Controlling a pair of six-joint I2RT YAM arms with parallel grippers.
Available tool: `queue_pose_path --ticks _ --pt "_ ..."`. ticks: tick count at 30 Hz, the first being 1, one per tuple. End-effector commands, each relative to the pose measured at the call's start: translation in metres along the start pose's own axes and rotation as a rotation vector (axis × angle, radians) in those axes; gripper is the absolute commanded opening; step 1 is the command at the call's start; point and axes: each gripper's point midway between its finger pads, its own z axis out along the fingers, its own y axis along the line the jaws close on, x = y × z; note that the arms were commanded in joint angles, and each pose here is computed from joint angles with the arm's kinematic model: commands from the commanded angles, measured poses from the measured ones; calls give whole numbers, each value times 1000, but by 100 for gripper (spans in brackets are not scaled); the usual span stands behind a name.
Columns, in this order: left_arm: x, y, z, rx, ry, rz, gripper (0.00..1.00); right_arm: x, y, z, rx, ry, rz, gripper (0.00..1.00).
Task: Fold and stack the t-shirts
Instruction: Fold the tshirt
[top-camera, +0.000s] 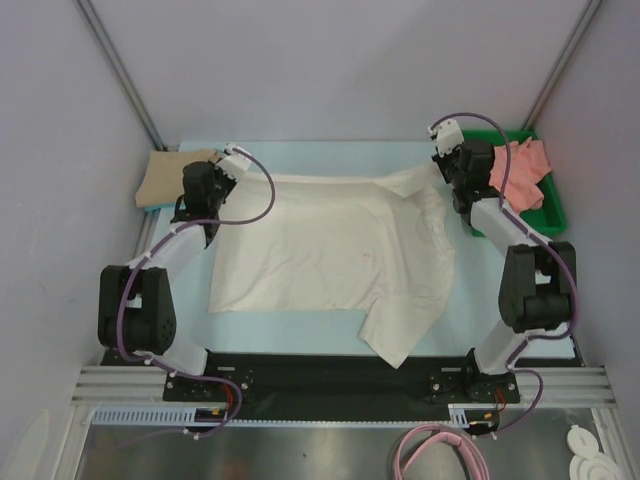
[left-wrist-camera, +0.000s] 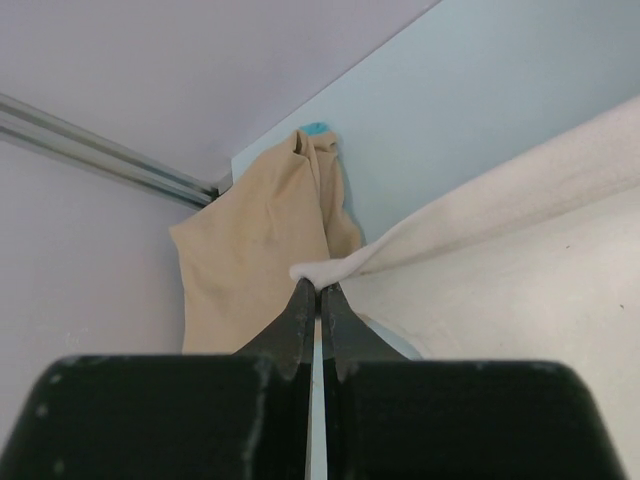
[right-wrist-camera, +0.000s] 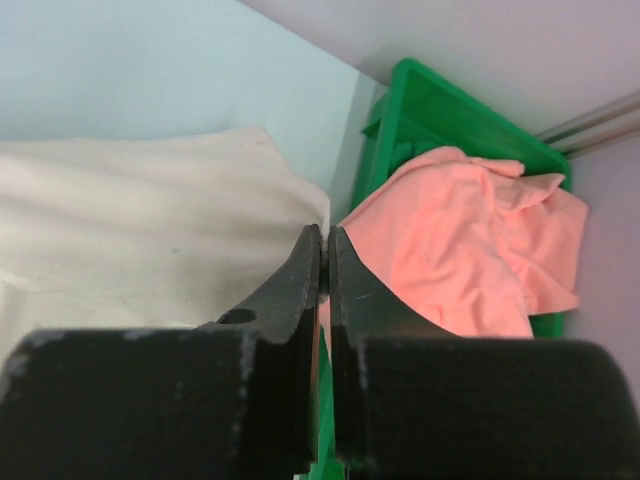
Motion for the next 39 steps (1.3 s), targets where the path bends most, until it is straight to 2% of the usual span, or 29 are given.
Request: queue_pose_path --ticks 1,8,21,28,37,39 --pt "-13 10 -21 -19 -69 -21 1 -41 -13 -44 17 -129 41 0" --pt "28 -28 -32 86 10 1 0 -11 17 -90 -56 -99 76 0" --pt "92 -51 -17 157 164 54 0 51 51 -98 -161 31 115 0" --pt "110 -58 -15 174 195 78 0 50 59 -107 -218 47 161 0" --pt "117 -61 -29 192 223 84 1 61 79 -113 -303 81 186 0" --pt "130 -55 -36 185 250 79 1 60 83 -114 -325 81 192 0"
